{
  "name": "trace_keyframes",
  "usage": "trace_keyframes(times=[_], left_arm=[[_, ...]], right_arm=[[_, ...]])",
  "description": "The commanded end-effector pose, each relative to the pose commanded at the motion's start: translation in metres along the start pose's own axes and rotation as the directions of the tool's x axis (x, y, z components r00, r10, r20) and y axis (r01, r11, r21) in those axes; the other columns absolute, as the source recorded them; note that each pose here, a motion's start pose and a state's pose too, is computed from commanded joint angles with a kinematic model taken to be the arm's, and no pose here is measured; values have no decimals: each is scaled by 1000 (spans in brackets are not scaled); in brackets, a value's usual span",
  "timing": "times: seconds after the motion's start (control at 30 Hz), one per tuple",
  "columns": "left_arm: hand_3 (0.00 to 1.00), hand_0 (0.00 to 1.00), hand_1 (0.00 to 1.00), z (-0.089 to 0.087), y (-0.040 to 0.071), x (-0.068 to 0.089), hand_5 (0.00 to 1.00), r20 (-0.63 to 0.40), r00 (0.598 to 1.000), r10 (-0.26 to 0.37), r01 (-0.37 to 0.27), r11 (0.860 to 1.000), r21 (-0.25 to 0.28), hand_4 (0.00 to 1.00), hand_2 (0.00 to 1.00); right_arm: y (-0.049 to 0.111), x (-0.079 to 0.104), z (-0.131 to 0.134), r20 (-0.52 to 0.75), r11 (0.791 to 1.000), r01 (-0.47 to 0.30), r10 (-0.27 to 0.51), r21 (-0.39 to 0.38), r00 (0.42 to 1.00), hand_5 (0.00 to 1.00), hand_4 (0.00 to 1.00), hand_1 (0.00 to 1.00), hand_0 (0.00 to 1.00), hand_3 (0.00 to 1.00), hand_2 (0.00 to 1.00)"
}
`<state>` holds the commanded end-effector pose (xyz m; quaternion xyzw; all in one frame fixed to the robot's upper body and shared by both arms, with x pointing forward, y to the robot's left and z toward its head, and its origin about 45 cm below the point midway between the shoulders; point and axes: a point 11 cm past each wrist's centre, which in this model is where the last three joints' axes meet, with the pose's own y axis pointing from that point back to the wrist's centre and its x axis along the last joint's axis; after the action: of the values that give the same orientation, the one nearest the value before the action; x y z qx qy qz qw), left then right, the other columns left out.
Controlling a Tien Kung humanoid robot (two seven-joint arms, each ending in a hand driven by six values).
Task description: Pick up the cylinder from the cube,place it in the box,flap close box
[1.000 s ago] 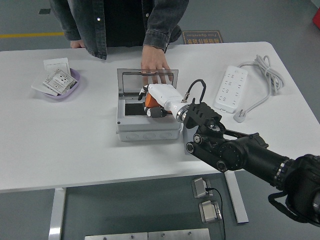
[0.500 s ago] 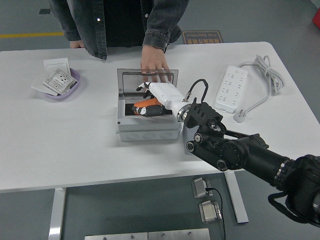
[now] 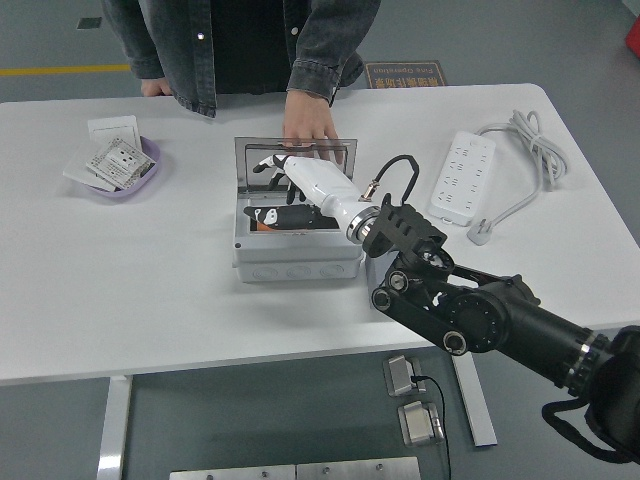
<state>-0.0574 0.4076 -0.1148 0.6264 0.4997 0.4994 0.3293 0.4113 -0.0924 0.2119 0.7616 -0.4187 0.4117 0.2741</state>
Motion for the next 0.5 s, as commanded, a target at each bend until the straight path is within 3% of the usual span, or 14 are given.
trace_keyframes(times=[0.27, 0.5], left_arm=[[620, 632, 681, 0, 0, 0, 455, -5, 1000, -1, 1, 1000, 0, 721, 623], [616, 631, 680, 0, 0, 0, 441, -5, 1000, -1, 1, 1000, 2, 707, 620]], right_arm=[[11, 52, -21, 5, 993, -101, 101, 66, 995, 565, 833, 361, 341, 777, 561], [-1, 82, -21, 22, 984, -165, 164, 64, 986, 568, 825, 363, 334, 774, 563]])
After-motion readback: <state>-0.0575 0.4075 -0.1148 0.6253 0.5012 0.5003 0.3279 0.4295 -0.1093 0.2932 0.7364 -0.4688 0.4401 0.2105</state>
